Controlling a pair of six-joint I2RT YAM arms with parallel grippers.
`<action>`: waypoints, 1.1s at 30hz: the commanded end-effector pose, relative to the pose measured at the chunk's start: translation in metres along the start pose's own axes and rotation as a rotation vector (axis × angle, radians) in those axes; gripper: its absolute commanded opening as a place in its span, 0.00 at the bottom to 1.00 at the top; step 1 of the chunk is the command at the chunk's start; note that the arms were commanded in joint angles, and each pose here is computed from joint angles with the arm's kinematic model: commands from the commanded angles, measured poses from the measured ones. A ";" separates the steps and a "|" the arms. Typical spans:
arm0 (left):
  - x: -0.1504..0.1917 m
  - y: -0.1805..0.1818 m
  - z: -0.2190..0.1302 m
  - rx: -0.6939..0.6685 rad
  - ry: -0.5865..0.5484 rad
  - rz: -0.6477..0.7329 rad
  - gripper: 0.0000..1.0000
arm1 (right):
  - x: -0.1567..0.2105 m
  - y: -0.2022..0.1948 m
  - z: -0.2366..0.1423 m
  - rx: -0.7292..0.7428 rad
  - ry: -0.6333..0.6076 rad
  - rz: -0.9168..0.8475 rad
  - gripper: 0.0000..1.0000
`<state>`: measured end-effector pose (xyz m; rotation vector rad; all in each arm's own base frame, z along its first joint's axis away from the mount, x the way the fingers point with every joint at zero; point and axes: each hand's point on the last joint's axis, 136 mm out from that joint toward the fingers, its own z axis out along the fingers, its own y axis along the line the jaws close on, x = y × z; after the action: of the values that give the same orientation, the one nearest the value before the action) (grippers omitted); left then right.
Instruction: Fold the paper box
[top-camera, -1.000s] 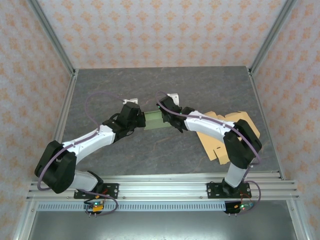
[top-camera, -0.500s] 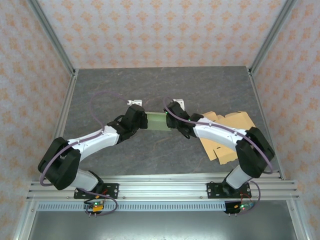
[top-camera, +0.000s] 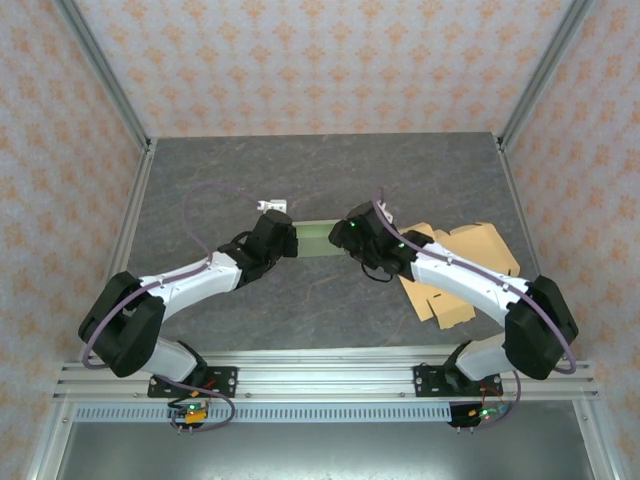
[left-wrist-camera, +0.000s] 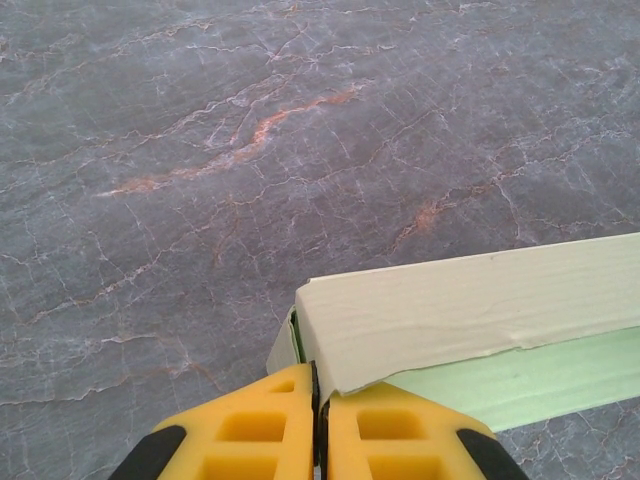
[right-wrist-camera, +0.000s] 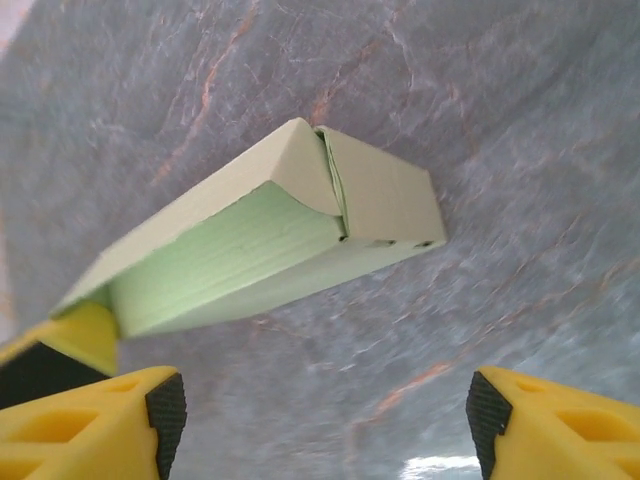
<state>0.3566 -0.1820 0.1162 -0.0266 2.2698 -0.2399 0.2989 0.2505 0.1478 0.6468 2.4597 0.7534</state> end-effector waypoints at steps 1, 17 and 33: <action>0.045 0.015 0.006 -0.062 0.125 0.063 0.10 | -0.005 0.013 0.002 -0.095 0.004 0.429 0.78; 0.041 0.010 0.005 -0.039 0.105 0.051 0.13 | -0.015 0.019 0.082 -0.174 0.040 0.820 0.58; -0.035 -0.012 -0.063 0.132 -0.093 -0.075 0.96 | -0.022 -0.023 0.088 -0.046 -0.103 0.737 0.44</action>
<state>0.3260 -0.1887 0.1816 -0.0184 2.1516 -0.4646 0.3686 0.2751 0.1078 1.5434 2.0407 1.1835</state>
